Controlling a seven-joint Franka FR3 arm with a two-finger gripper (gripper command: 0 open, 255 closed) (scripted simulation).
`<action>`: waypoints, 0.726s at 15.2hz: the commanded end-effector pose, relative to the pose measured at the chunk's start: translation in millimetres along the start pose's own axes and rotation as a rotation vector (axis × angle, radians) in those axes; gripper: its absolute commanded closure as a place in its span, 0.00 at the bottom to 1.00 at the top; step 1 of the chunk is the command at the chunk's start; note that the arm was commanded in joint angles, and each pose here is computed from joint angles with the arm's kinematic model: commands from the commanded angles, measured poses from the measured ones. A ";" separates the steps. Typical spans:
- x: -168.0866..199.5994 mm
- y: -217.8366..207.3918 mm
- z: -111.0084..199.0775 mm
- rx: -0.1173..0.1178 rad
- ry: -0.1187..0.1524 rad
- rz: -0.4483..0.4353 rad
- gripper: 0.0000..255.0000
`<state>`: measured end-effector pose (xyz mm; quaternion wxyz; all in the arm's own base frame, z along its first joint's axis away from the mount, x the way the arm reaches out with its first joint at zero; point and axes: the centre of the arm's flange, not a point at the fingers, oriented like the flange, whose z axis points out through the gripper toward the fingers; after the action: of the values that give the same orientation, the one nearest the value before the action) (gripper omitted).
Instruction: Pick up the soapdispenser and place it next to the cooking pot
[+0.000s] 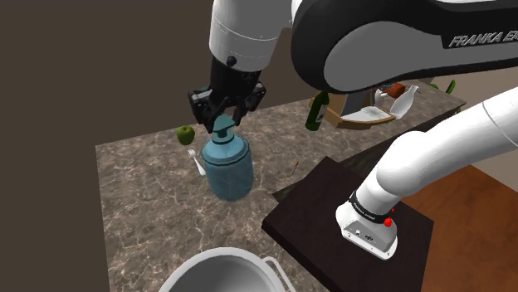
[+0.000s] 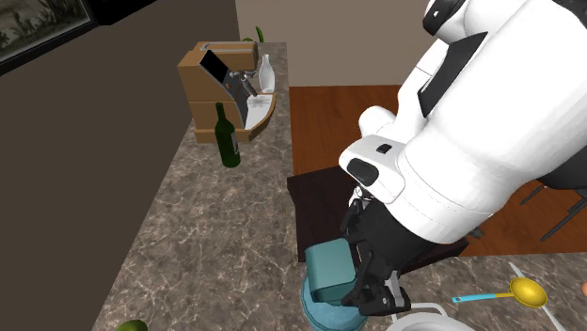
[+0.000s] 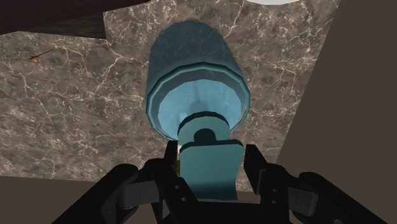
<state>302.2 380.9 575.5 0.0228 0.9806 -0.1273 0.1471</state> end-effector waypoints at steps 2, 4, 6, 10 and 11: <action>-3.7 0.1 14.9 0.001 0.001 0.000 1.00; -6.9 0.1 25.0 0.001 0.001 0.000 1.00; -10.0 0.0 35.1 0.001 0.001 0.000 1.00; -16.2 -0.2 55.3 0.001 0.001 0.000 1.00; -17.7 -0.2 60.4 0.001 0.001 0.000 1.00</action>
<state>303.0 382.2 516.5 0.0229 0.9807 -0.1273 0.1469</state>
